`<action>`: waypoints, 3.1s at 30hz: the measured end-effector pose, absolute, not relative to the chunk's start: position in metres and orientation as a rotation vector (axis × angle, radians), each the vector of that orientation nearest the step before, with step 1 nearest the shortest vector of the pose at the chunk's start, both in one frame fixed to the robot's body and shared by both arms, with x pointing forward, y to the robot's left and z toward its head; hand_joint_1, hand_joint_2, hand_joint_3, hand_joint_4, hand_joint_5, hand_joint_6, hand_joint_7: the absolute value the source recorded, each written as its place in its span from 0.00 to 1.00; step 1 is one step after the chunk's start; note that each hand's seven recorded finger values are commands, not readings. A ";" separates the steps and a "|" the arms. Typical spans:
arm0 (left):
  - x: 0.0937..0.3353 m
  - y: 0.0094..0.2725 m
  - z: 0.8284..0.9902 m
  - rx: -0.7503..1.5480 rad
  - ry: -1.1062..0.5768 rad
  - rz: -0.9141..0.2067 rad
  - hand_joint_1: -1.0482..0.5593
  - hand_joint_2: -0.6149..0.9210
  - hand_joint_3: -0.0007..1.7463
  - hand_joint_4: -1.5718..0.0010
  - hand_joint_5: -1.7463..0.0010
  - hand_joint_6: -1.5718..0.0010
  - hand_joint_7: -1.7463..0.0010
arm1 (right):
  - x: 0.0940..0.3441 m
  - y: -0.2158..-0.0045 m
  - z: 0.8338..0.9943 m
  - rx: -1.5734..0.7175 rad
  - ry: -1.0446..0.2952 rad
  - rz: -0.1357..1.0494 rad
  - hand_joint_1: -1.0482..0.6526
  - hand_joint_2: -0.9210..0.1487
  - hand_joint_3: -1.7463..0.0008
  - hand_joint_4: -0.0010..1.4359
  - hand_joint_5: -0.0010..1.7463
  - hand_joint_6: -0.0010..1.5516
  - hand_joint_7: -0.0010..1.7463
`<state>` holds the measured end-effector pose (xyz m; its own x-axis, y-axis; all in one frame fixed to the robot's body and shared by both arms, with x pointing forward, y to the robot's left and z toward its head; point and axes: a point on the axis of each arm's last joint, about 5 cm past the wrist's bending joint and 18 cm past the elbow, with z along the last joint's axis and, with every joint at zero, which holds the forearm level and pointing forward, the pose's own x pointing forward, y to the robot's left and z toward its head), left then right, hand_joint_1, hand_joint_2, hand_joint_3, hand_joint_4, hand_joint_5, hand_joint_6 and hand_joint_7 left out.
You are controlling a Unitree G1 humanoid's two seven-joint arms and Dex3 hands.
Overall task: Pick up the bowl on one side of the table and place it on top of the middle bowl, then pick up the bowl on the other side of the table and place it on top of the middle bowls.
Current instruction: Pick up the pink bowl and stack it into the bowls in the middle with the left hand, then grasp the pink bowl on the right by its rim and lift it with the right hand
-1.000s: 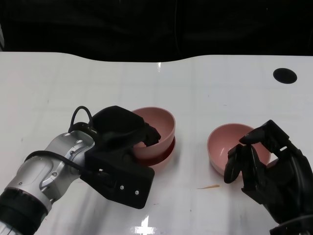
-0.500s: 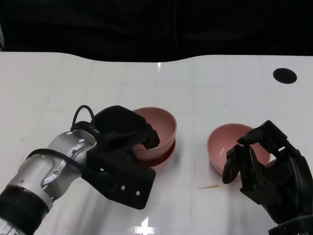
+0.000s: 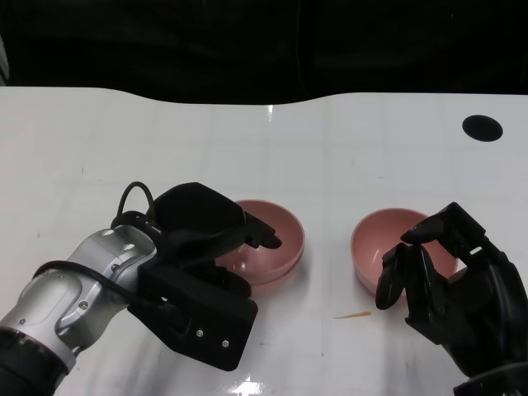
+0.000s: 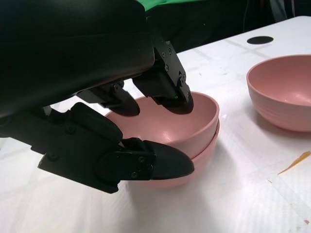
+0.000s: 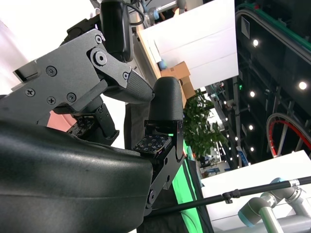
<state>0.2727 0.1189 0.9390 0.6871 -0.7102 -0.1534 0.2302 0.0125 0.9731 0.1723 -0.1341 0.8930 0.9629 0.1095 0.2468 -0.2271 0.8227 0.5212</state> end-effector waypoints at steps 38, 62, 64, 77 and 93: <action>0.225 0.177 0.930 -0.248 -0.207 -0.334 0.55 1.00 0.12 0.46 0.00 0.56 0.00 | 0.173 -0.140 0.889 0.511 -0.249 0.143 0.55 0.28 0.41 0.60 1.00 0.47 0.84; 0.190 0.210 0.885 -0.632 -0.024 -0.231 0.54 0.95 0.28 0.38 0.00 0.58 0.00 | 0.175 -0.158 0.885 -0.172 -0.442 0.151 0.18 0.00 0.82 0.20 0.05 0.23 0.01; 0.190 0.208 0.884 -0.639 -0.017 -0.231 0.54 0.94 0.29 0.38 0.00 0.58 0.00 | 0.173 -0.161 0.887 -0.256 -0.444 0.169 0.15 0.00 0.81 0.14 0.02 0.16 0.00; 0.190 0.198 0.879 -0.630 0.015 -0.216 0.55 0.93 0.32 0.38 0.00 0.58 0.00 | 0.175 -0.166 0.893 -0.667 -0.390 0.117 0.06 0.00 0.82 0.07 0.00 0.10 0.01; 0.190 0.199 0.875 -0.589 0.002 -0.193 0.52 0.92 0.32 0.39 0.00 0.58 0.00 | 0.202 -0.159 0.908 -1.087 -0.340 0.195 0.01 0.00 0.85 0.14 0.02 0.17 0.02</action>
<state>0.1904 0.1986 0.8750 0.9819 -0.1819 0.0532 0.1806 0.8136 -0.5526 0.2018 -0.1587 0.9078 0.9313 0.3198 0.1744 0.0105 0.4550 -0.8904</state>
